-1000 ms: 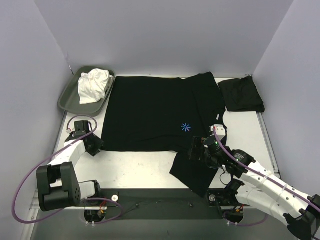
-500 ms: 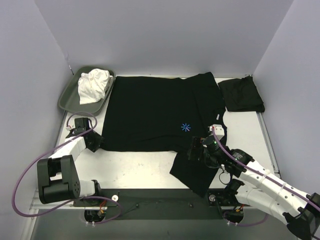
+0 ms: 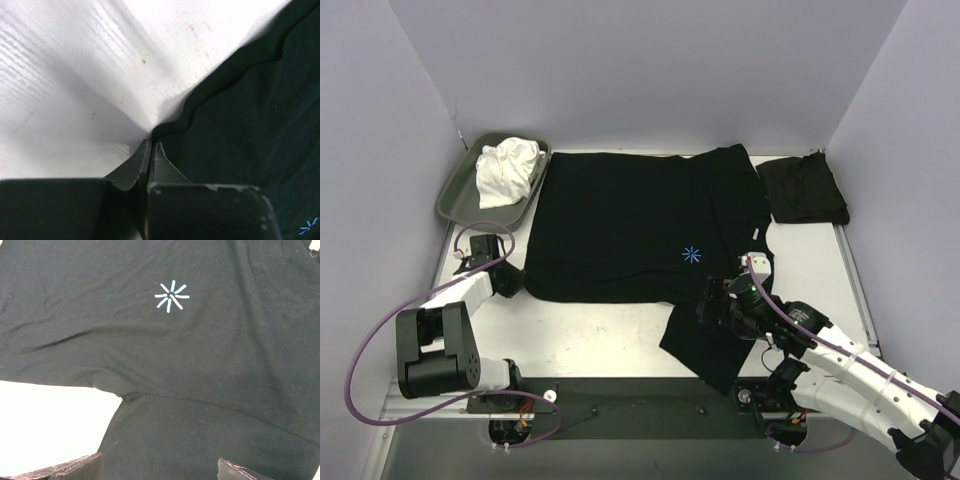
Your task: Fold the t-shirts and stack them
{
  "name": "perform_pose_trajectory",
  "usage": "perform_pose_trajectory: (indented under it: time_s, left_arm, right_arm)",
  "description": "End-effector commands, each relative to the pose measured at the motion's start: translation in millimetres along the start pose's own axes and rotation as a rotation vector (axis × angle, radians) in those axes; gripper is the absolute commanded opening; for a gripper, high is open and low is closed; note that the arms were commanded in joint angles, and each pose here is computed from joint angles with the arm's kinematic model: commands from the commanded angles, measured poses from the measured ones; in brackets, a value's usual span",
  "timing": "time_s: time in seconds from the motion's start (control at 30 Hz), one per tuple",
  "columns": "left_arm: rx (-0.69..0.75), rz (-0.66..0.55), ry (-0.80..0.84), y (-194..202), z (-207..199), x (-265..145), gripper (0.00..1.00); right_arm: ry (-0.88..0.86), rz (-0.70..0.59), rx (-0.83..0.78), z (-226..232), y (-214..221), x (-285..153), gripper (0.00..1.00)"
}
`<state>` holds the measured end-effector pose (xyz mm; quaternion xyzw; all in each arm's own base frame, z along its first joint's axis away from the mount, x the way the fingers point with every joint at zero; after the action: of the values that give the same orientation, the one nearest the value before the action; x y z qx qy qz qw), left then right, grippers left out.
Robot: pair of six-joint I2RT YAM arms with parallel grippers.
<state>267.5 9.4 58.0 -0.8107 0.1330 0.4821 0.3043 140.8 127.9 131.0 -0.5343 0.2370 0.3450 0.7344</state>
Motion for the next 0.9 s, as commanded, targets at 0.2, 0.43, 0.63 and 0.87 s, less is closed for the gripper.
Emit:
perform_pose_trajectory:
  time_s: [0.2,0.43,0.63,0.87]
  left_arm:
    - [0.045,-0.005,0.085,16.7,4.6,-43.7,0.0]
    - [0.046,-0.004,0.202,18.4,-8.0,-60.1,0.0]
    - [0.039,0.034,0.268,25.9,-13.8,-54.6,0.0]
    - [0.041,0.068,0.292,33.7,-12.9,-47.1,0.0]
  right_arm:
    - [0.085,0.157,0.023,-34.1,46.2,-14.5,1.0]
    - [0.059,0.326,0.089,-42.2,99.4,-23.2,0.98]
    - [0.067,0.412,0.103,-44.2,121.9,-27.1,0.95]
    - [0.061,0.457,0.058,-24.6,129.1,-31.5,0.94]
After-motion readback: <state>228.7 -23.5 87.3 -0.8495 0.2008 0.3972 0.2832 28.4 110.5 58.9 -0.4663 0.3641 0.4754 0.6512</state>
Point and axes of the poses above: each gripper's point midway between its finger pads, its own x axis out along the fingers, its own z axis along the line the jaws close on, y = z × x, the point moved 5 cm from there along -x, back along the fingers, and after that the axes turned 4 degrees about x, right-handed, at the moved point
